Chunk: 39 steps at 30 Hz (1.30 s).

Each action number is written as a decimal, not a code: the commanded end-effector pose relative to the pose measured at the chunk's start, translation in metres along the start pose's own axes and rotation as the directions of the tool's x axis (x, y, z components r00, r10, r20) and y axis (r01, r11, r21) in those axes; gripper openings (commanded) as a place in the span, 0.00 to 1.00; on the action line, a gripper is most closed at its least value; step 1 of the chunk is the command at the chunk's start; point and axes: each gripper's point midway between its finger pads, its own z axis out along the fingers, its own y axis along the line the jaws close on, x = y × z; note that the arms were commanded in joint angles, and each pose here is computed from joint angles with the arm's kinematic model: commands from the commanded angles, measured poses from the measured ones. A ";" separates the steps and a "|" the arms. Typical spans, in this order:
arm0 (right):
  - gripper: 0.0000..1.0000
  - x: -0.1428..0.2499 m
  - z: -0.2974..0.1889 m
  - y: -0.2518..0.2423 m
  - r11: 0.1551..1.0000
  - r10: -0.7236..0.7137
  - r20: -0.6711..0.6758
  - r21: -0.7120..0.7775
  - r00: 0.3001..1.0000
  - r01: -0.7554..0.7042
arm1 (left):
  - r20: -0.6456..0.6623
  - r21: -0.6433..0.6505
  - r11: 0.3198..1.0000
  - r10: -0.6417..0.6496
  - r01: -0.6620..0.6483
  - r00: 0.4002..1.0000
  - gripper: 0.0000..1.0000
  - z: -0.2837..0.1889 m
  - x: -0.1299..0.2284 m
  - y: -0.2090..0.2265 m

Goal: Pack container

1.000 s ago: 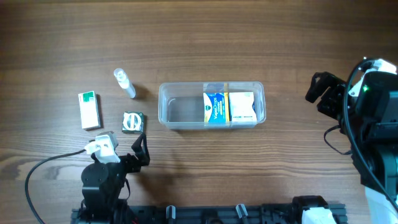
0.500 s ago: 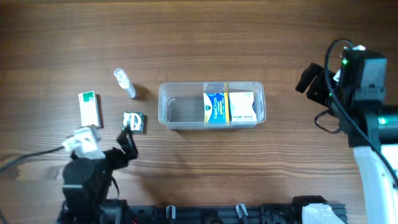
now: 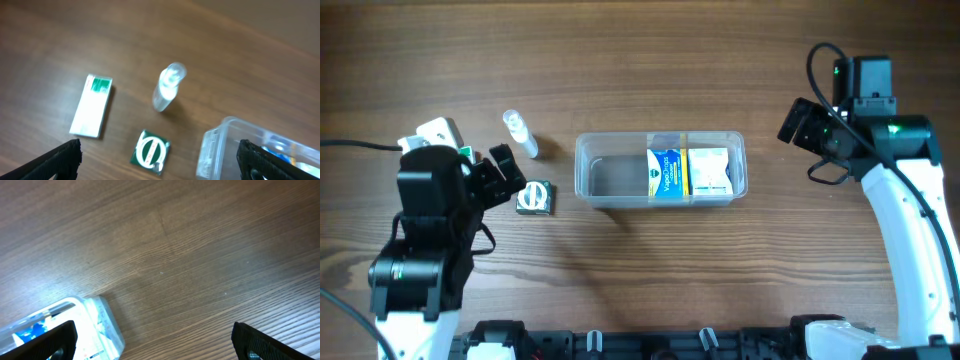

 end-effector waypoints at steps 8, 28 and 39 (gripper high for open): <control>1.00 -0.005 0.004 0.001 1.000 -0.015 0.003 0.005 1.000 0.015 | -0.112 -0.316 0.896 -0.361 0.311 0.926 1.00 0.042 0.011 0.093; 1.00 -0.005 0.004 0.001 1.000 -0.015 0.003 0.005 1.000 0.015 | -0.352 -0.238 0.968 -0.161 0.078 0.922 0.98 0.150 0.033 0.114; 1.00 -0.005 0.004 0.001 1.000 -0.015 0.003 0.005 1.000 0.015 | -0.368 -0.187 0.982 -0.033 -0.039 0.929 0.96 0.178 0.034 0.118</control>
